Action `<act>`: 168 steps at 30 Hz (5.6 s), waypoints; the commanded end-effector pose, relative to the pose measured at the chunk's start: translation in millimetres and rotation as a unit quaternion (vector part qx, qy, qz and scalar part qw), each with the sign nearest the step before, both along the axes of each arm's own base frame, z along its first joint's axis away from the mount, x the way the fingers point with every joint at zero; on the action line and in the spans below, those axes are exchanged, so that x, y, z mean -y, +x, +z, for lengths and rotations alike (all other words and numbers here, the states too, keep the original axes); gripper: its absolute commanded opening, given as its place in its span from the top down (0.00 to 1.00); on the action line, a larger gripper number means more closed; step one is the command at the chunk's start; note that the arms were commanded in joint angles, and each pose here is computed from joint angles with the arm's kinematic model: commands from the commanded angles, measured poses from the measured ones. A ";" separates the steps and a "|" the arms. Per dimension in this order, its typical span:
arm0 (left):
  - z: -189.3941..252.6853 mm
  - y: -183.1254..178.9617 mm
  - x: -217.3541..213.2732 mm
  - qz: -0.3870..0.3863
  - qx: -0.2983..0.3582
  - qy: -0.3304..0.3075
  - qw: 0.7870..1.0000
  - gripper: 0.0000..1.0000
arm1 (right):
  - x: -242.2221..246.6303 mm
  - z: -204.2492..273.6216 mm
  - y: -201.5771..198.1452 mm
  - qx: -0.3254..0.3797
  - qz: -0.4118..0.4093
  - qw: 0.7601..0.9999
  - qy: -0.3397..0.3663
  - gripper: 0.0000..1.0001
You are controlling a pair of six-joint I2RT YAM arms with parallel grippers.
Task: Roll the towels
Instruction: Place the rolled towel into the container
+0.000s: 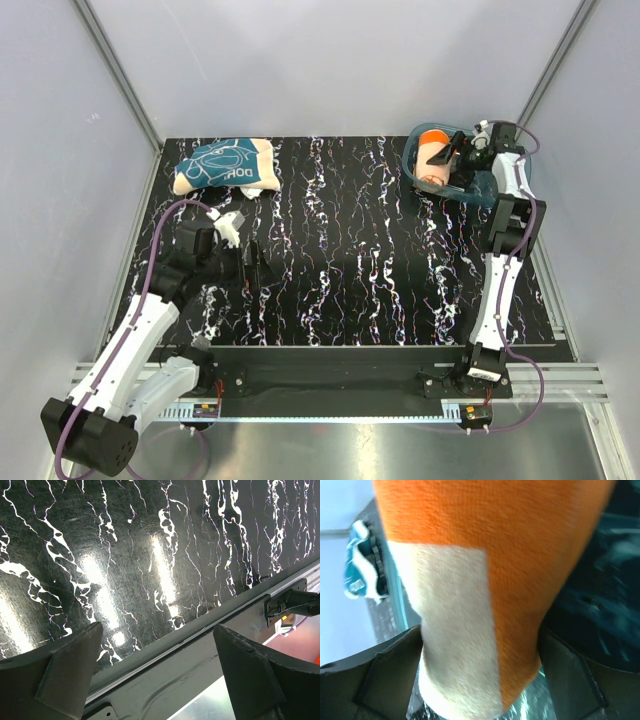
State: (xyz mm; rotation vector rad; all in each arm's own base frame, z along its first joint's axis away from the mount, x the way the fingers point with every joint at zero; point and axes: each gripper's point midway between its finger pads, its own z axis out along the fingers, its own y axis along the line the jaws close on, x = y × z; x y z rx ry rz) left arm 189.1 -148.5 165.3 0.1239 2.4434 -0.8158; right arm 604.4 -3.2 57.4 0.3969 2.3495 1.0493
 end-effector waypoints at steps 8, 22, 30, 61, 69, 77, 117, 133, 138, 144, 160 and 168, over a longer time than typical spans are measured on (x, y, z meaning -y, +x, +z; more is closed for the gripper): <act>8.9 6.5 0.9 -0.001 0.031 -0.008 0.999 0.01 | 26.4 44.6 -17.6 -0.017 -0.052 0.996 -0.074 0.00; 9.8 6.4 0.6 0.000 0.033 -0.009 0.999 0.01 | 48.3 45.6 -38.4 -0.044 -0.092 0.984 -0.148 0.00; 8.6 6.6 0.3 0.001 0.031 -0.006 0.999 0.01 | 65.6 50.5 -42.0 -0.040 -0.128 0.973 -0.185 0.00; 4.3 9.1 -1.2 0.005 0.021 -0.004 1.000 0.01 | 39.8 -3.1 -50.2 -0.119 -0.075 0.956 -0.256 0.00; 5.4 8.4 -0.6 0.002 0.022 -0.007 1.000 0.01 | 71.6 24.4 -76.1 -0.159 -0.107 0.906 -0.377 0.00; 6.8 8.5 -0.9 0.002 0.026 -0.007 1.000 0.01 | 71.1 48.7 -98.2 -0.166 -0.127 0.903 -0.377 0.00; -0.1 11.8 -3.6 0.010 0.010 -0.003 1.000 0.01 | 2.6 10.9 5.6 -0.061 -0.185 0.959 -0.205 0.25; -1.6 11.8 -4.1 0.011 0.006 0.000 1.000 0.01 | 130.5 17.2 -16.0 -0.107 -0.445 0.848 -0.267 0.16; -2.9 12.1 -4.0 0.011 0.003 0.000 1.000 0.01 | 166.7 28.7 -20.6 -0.107 -0.485 0.826 -0.267 0.12; -5.1 12.4 -4.1 0.012 -0.003 0.002 1.000 0.01 | 187.4 18.6 -18.0 -0.113 -0.490 0.829 -0.245 0.12; -3.5 12.5 -5.5 0.016 0.001 0.004 1.000 0.01 | 137.5 66.7 5.9 -0.023 -0.360 0.917 -0.169 0.02; 0.6 14.7 -11.9 0.036 0.015 0.013 0.999 0.01 | 63.6 150.0 -15.1 0.067 -0.259 0.950 -0.158 0.00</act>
